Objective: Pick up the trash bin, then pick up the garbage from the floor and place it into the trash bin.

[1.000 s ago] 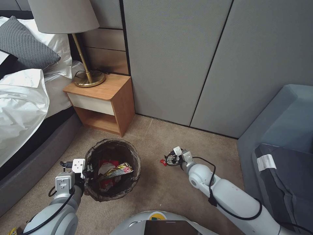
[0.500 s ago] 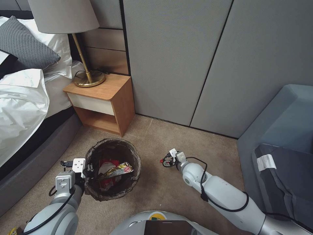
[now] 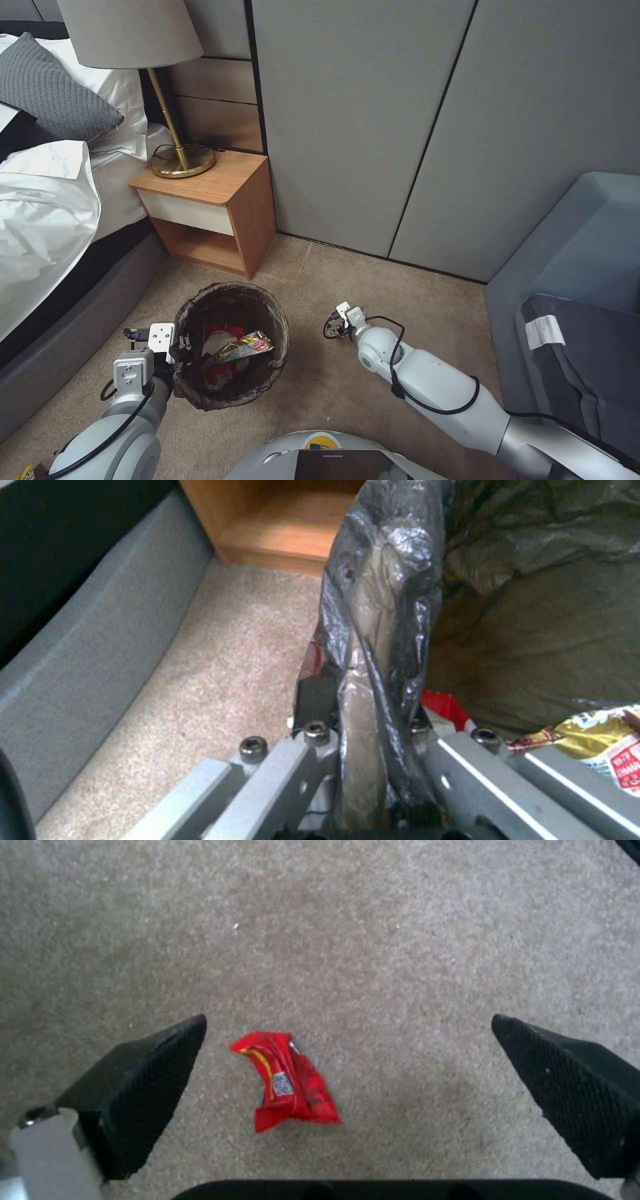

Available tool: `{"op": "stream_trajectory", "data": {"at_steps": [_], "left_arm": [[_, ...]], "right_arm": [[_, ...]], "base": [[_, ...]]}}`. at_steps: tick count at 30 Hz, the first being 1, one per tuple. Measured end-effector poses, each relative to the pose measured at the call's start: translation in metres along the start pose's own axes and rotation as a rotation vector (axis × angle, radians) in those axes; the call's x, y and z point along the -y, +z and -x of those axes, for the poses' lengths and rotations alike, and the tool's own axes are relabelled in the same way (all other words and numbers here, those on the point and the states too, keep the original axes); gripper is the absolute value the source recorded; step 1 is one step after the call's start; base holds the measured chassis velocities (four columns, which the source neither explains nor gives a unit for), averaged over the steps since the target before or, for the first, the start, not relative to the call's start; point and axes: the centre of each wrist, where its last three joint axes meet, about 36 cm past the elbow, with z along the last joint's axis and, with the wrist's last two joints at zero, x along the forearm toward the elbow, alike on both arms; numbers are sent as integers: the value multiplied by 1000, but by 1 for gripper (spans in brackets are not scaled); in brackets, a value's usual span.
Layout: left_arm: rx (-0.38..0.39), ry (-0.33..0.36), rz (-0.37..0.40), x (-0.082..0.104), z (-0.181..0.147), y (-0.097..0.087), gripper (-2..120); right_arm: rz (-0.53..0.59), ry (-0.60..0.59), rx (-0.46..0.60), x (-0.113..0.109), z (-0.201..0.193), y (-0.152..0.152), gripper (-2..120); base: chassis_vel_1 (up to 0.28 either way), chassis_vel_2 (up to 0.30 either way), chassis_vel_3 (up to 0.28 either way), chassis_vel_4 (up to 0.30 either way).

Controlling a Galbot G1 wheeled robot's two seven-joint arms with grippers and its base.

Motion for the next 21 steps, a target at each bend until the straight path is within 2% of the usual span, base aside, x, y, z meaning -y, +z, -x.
{"op": "stream_trajectory", "data": {"at_steps": [8,21], "left_arm": [[0,4,-5,1,0,0,3],[2,7,-2,2,0,0,3]], "right_arm": [[-39,11,-29,-13,6,-4,100],[-26,-14,-48,-34,18,-3,100]], "base": [[0,0,0,0],[0,0,0,0]]}}
